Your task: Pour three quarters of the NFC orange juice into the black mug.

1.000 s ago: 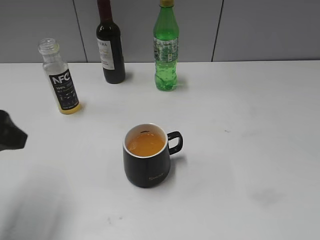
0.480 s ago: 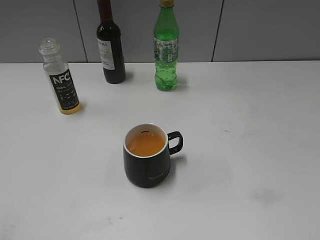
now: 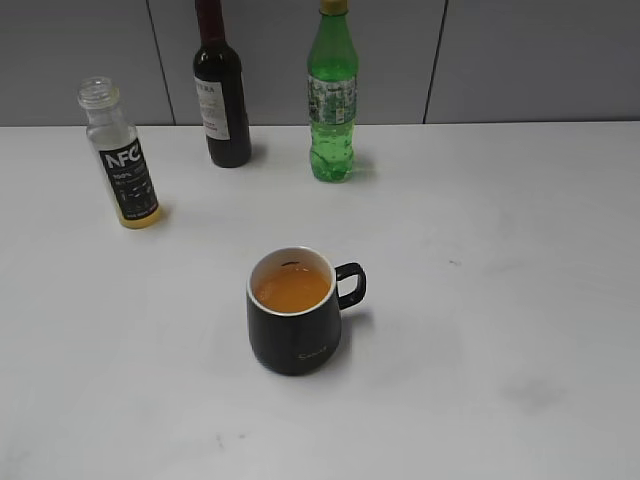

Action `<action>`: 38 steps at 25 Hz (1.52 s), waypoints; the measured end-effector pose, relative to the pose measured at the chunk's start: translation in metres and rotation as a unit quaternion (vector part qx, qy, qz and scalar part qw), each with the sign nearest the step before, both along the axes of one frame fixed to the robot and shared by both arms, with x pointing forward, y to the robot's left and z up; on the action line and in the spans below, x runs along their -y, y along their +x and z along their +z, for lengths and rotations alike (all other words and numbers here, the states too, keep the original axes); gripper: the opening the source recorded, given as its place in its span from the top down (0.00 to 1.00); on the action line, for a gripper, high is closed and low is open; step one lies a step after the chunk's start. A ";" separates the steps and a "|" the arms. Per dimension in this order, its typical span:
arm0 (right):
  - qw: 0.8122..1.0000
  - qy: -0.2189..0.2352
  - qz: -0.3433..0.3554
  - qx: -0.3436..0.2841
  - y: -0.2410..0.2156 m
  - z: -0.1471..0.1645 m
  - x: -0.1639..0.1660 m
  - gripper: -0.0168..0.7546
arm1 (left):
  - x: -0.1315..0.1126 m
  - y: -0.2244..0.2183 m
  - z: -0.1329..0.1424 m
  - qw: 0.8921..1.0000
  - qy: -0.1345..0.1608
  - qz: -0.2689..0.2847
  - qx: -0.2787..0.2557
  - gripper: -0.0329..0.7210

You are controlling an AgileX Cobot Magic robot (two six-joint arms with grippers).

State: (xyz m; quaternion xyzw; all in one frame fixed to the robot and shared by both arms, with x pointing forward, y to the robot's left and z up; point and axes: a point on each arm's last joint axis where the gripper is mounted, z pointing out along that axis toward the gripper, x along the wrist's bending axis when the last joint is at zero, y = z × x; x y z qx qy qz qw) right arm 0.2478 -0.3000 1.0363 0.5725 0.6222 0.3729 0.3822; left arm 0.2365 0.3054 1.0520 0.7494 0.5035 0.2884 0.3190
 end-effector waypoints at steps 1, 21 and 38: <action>1.000 0.000 0.000 0.000 0.000 0.000 0.000 0.25 | -0.001 -0.002 -0.002 1.000 -0.001 0.000 0.005 0.17; 1.000 0.000 0.000 0.000 0.000 0.000 0.000 0.25 | 0.006 0.006 -0.006 0.998 -0.034 -0.017 0.051 0.18; 1.000 0.000 0.000 0.000 0.000 0.000 0.000 0.25 | 0.006 0.006 -0.006 0.998 -0.034 -0.017 0.051 0.19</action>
